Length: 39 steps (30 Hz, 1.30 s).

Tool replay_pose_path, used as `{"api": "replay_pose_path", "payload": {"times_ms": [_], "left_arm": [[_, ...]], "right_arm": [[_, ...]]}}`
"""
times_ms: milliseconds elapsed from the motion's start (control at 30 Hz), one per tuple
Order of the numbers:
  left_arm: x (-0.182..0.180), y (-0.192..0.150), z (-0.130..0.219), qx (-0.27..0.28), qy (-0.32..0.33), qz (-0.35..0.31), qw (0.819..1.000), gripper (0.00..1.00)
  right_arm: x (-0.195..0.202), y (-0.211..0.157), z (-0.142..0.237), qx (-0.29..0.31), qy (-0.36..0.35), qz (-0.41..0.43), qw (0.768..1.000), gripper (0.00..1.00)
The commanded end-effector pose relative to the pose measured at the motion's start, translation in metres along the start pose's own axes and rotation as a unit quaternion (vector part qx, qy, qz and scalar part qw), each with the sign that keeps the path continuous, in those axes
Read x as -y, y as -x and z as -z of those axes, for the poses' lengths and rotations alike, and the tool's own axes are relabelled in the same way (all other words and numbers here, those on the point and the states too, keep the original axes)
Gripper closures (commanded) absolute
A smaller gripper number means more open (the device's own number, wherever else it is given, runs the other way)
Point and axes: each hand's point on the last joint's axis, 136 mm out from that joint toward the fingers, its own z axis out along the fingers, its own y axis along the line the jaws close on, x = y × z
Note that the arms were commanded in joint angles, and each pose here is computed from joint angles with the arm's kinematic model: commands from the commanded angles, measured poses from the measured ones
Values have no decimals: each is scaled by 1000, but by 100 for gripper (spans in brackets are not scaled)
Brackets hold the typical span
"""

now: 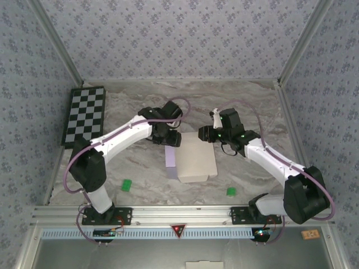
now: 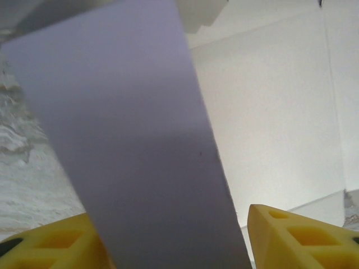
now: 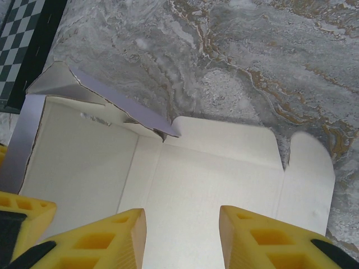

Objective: Fold the paper box

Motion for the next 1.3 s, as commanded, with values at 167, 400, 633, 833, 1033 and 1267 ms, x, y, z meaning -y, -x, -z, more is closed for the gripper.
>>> {"api": "replay_pose_path", "payload": {"times_ms": [167, 400, 633, 833, 1033, 1267], "left_arm": [[-2, 10, 8, -5, -17, -140, 990, 46], [6, 12, 6, -11, -64, -219, 974, 50], [16, 21, 12, 7, -86, -272, 958, 45], [13, 11, 14, -14, -85, -251, 964, 36], [12, 2, 9, -18, -92, -240, 966, 43], [15, -7, 1, -18, -92, -268, 959, 51]], "right_arm": [[2, 2, 6, 4, -1, -6, 1000, 60], [5, 1, 7, 7, 1, -2, 1000, 60], [8, 1, 2, 18, 48, 40, 998, 54], [19, 4, -6, 29, 119, 106, 987, 48], [20, -3, -21, 32, 189, 141, 971, 49], [11, -24, -42, 32, 229, 190, 954, 50]]}}
